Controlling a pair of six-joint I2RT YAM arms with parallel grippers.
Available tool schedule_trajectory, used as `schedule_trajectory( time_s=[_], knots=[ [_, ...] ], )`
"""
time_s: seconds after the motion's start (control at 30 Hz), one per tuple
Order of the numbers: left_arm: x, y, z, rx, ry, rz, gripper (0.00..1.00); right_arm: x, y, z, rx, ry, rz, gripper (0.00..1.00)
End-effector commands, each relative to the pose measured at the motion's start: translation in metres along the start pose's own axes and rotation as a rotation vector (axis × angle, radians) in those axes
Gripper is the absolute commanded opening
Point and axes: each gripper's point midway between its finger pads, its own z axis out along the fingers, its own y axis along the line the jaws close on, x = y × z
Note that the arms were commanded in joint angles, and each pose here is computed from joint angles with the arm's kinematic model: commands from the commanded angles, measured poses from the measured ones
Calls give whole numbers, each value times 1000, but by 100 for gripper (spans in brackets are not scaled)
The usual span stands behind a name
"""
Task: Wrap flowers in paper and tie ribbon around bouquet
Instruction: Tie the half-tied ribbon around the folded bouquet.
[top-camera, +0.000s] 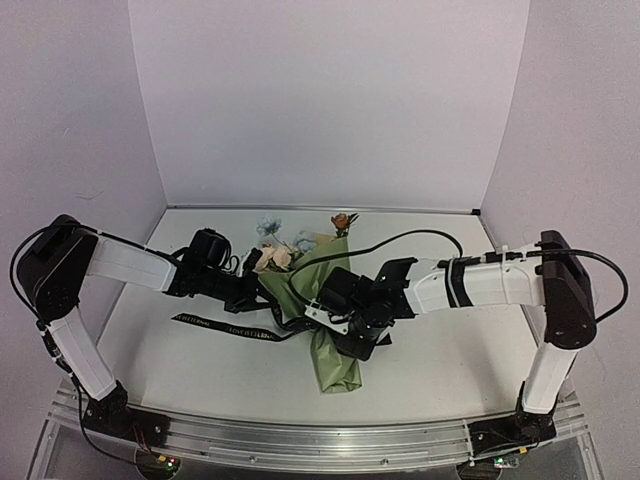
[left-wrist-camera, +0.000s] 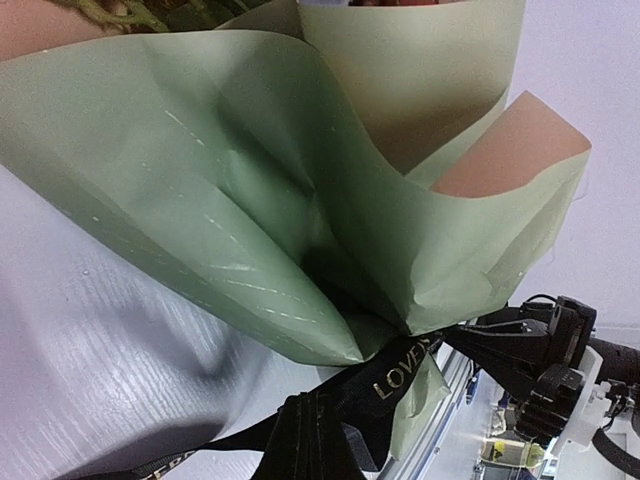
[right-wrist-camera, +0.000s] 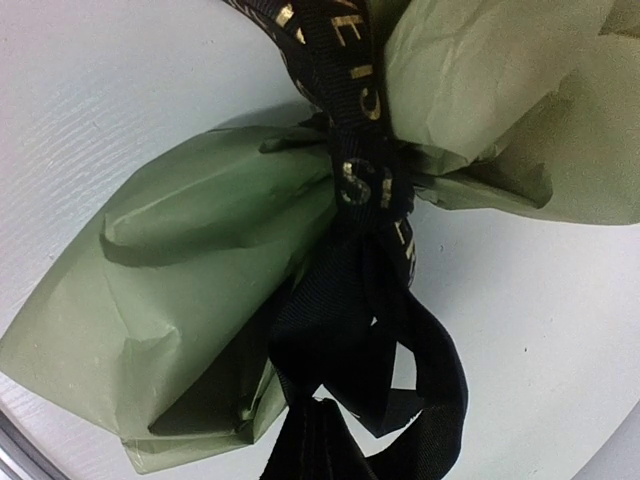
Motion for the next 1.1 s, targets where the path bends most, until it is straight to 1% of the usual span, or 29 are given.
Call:
schedule_trajectory(
  time_s=[0.0, 0.27, 0.33, 0.4, 0.43, 0.53, 0.57, 0.67, 0.87, 0.93, 1.07],
  knots=[
    [-14, 6, -8, -36, -55, -7, 0, -4, -15, -25, 46, -73, 102, 0],
    [-15, 23, -16, -70, -72, -52, 0, 2, -25, -41, 75, -118, 206, 0],
    [-15, 22, -17, -64, -73, -50, 0, 2, -20, -43, 42, -123, 206, 0],
    [-15, 19, -16, -47, -68, -45, 0, -2, -9, -44, -27, -129, 194, 0],
    [-14, 19, -16, -43, -64, -46, 0, -5, -4, -45, -59, -135, 191, 2],
    [-15, 16, -15, -29, -63, -40, 0, -12, 7, -40, -112, -126, 155, 18],
    [-15, 16, -15, -25, -62, -39, 0, -15, 10, -39, -131, -124, 133, 22],
    [-15, 14, -16, -19, -60, -36, 0, -16, 18, -37, -170, -99, 91, 25],
    [-16, 12, -15, -9, -57, -32, 0, -10, 18, -24, -154, -39, 21, 32],
    [-16, 12, -15, -8, -55, -32, 0, -10, 18, -19, -151, -25, 8, 33],
    [-17, 11, -15, -6, -57, -29, 0, -6, 10, -10, -100, 2, -23, 31]
  ],
)
